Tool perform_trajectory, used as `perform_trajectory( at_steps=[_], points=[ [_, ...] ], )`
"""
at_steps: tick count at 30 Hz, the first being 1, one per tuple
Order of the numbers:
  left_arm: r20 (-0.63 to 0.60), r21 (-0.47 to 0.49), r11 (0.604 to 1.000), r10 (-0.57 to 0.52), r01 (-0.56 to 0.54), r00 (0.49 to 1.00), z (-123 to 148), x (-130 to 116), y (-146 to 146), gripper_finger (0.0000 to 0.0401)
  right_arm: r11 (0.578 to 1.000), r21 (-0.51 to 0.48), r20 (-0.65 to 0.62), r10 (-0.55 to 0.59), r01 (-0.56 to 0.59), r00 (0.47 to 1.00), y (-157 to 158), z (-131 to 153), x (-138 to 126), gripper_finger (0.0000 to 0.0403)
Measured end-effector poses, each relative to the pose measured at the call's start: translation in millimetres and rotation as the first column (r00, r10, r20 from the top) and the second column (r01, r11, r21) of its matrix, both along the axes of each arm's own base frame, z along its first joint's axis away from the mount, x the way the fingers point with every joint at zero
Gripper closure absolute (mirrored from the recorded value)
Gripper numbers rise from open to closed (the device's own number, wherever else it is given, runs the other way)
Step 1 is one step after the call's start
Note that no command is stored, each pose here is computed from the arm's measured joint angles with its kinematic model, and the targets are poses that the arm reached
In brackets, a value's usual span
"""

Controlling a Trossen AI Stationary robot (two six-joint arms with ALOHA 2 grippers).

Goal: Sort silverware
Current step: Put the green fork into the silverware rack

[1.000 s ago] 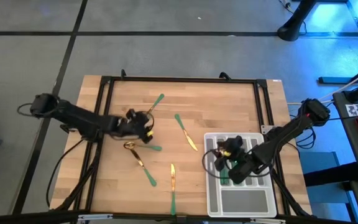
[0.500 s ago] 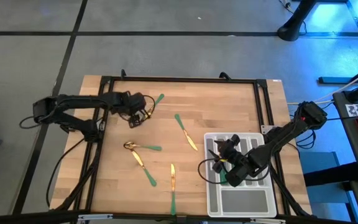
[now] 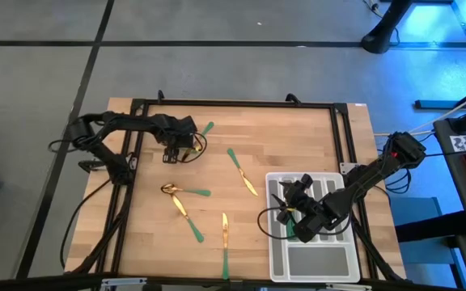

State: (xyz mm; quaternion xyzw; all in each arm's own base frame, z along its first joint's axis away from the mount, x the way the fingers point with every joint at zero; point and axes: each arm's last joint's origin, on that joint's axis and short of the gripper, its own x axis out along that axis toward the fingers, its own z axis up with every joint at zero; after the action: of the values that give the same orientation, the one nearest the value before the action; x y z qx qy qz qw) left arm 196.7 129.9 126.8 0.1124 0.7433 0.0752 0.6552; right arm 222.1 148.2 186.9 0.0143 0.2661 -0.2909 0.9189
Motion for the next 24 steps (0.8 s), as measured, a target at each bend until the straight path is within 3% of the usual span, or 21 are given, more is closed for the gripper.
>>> perform_trajectory(
  at_steps=[4,11,17,21,24],
  points=[
    [-0.022,-0.035,0.999,-0.024,0.023,0.999,-4.8,0.2,0.9,0.0261,1.0,-0.001,-0.001,0.0,0.0,1.0,-0.1,-0.1,-0.1,0.0168],
    [0.008,-0.123,0.991,-0.056,0.056,0.998,-5.8,-1.1,0.2,0.0384,0.999,0.033,0.048,-0.002,0.0,0.999,2.9,2.1,3.4,0.0168],
    [-0.036,-0.121,0.992,0.017,-0.021,0.999,1.6,6.2,-7.5,0.0396,0.982,0.151,0.055,0.104,-0.112,0.993,19.2,4.1,2.8,0.0168],
    [-0.131,-0.068,0.998,0.007,-0.016,0.991,27.0,13.5,-23.3,0.0397,0.972,0.164,0.103,0.156,-0.171,0.982,35.8,6.7,-6.8,0.0168],
    [-0.065,-0.021,1.0,0.007,-0.008,0.998,56.3,28.4,-31.9,0.0399,0.968,0.152,0.169,0.173,-0.199,0.97,47.9,10.3,-14.3,0.0168]
  ],
)
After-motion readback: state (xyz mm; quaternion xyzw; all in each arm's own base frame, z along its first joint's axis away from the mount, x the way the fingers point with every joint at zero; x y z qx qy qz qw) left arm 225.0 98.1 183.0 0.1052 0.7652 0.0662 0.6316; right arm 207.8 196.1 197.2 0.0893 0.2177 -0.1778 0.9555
